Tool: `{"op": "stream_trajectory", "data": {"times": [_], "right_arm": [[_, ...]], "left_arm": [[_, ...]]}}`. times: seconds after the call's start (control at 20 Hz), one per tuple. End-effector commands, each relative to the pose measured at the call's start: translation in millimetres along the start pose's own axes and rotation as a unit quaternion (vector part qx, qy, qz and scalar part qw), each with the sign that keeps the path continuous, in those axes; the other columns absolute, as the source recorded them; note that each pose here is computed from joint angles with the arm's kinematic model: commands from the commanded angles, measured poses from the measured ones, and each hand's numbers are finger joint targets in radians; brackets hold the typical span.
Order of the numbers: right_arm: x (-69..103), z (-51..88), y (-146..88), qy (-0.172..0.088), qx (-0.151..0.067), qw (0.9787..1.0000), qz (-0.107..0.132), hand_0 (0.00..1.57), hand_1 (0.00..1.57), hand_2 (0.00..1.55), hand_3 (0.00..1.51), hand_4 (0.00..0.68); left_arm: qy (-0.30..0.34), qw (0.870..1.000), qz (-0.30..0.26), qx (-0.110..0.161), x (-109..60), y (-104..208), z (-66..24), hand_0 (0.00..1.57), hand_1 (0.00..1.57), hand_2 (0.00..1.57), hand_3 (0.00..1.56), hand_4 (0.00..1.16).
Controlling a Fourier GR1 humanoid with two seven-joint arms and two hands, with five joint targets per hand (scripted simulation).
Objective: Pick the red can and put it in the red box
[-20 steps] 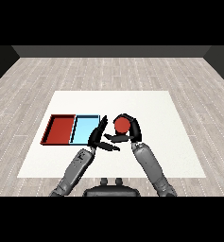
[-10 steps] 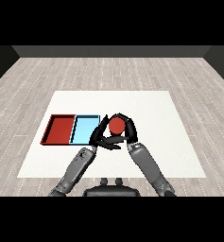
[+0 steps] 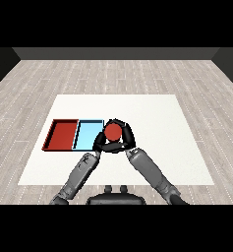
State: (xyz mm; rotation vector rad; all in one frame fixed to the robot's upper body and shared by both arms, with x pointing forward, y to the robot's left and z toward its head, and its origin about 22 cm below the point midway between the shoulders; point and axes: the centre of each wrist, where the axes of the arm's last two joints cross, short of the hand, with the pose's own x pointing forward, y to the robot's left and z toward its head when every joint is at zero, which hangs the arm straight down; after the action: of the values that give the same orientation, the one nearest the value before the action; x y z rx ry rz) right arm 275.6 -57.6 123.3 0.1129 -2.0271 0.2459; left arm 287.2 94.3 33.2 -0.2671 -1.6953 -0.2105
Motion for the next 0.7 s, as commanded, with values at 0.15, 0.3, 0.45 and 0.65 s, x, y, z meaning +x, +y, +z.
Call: {"op": "stream_trajectory", "data": {"times": [0.15,0.3,0.45,0.65], "right_arm": [[-1.7,-9.4,14,-0.011,0.012,0.9999,0.000,1.47,1.47,1.44,1.39,0.538],[-13.2,12.6,16,-0.001,0.008,1.0000,-0.001,1.49,1.49,1.44,1.38,0.535],[-22.5,0.3,10,-0.006,0.016,0.9998,-0.013,1.48,1.48,1.44,1.38,0.526],[-2.8,21.2,21,-0.010,0.010,0.9999,-0.001,1.51,1.51,1.44,1.38,0.536]], "left_arm": [[0.017,0.995,0.027,0.098,23.1,-5,-0.5,1.57,1.57,1.54,1.31,0.67],[0.034,0.994,0.002,0.102,18.9,-14,-3.2,1.57,1.57,1.50,1.34,0.73],[0.021,0.994,0.016,0.108,6.1,-4,8.2,1.57,1.57,1.50,1.35,0.72],[0.006,0.992,0.004,0.126,9.0,-5,0.5,1.57,1.57,1.51,1.38,0.79]]}}
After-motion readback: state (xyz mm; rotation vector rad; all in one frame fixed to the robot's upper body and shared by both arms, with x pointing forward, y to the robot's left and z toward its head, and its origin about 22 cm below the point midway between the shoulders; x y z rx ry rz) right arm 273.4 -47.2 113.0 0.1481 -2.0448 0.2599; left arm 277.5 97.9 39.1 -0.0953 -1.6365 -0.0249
